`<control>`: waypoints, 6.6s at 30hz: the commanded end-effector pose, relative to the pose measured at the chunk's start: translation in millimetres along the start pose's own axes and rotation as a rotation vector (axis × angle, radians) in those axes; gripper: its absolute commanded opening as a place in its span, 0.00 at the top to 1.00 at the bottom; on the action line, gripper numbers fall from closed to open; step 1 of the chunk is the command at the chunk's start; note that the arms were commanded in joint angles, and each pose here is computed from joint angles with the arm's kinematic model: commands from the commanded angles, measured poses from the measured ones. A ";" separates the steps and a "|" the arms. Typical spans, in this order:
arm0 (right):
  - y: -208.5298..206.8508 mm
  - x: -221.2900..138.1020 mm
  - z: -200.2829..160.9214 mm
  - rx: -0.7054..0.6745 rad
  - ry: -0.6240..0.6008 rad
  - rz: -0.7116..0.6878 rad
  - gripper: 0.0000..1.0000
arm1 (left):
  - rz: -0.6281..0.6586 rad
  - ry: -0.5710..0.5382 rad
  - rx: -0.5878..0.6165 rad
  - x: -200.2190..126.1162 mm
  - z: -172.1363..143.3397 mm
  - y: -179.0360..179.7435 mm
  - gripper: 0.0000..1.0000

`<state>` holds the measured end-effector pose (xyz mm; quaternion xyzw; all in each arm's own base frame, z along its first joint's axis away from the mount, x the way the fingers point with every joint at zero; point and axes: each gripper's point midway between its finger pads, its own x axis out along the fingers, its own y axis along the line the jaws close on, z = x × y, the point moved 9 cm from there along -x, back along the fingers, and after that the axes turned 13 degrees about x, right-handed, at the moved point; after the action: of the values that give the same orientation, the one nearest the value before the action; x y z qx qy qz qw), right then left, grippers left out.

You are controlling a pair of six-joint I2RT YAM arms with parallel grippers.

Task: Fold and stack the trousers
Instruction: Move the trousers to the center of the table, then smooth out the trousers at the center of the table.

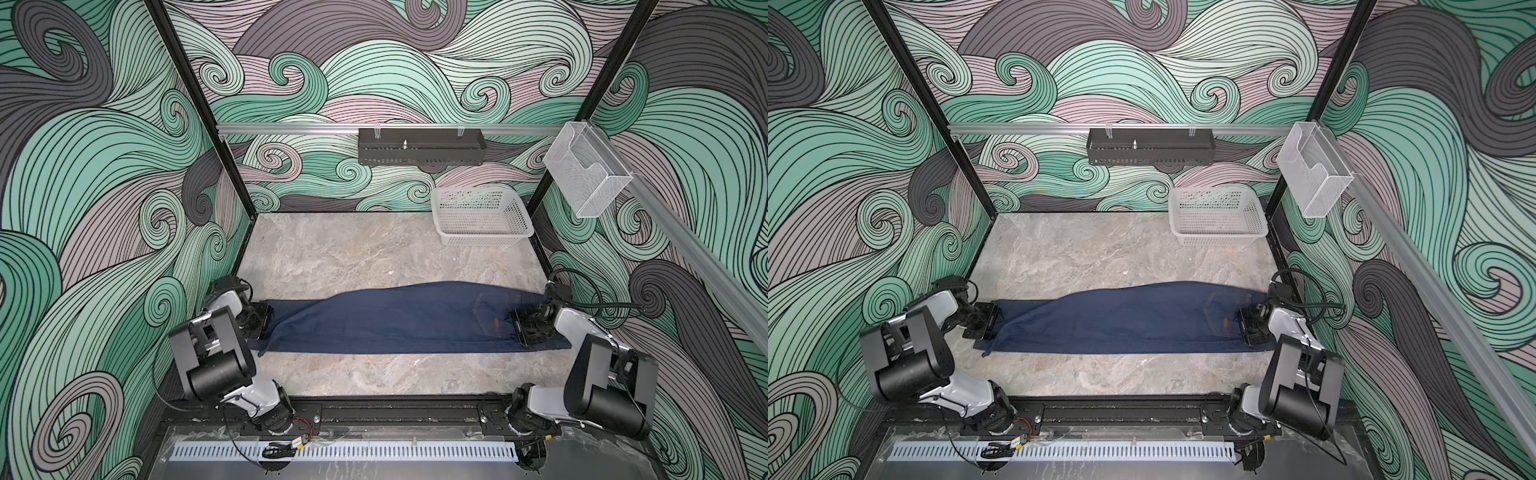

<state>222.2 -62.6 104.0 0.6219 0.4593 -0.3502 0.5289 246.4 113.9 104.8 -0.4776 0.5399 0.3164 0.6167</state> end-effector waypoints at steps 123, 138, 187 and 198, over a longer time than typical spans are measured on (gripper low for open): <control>-14.6 -42.4 -45.6 -0.097 0.067 0.025 0.45 | -0.599 -0.022 -0.035 -97.4 36.3 -123.6 1.00; 2.8 -11.4 -36.3 -0.025 -0.005 -0.008 0.65 | -0.602 -0.024 -0.045 -98.1 39.1 -112.8 1.00; 13.7 -49.8 -19.6 -0.109 -0.099 0.065 1.00 | -0.541 0.049 -0.042 -64.4 86.9 -56.9 1.00; -5.1 -48.3 -12.8 -0.128 -0.122 0.019 1.00 | -0.475 0.099 -0.053 -34.7 75.5 -34.5 1.00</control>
<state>216.5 -57.2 169.0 0.5935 0.4213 -0.3151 0.6091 311.1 176.1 168.3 -0.6254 0.4150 0.1299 0.6479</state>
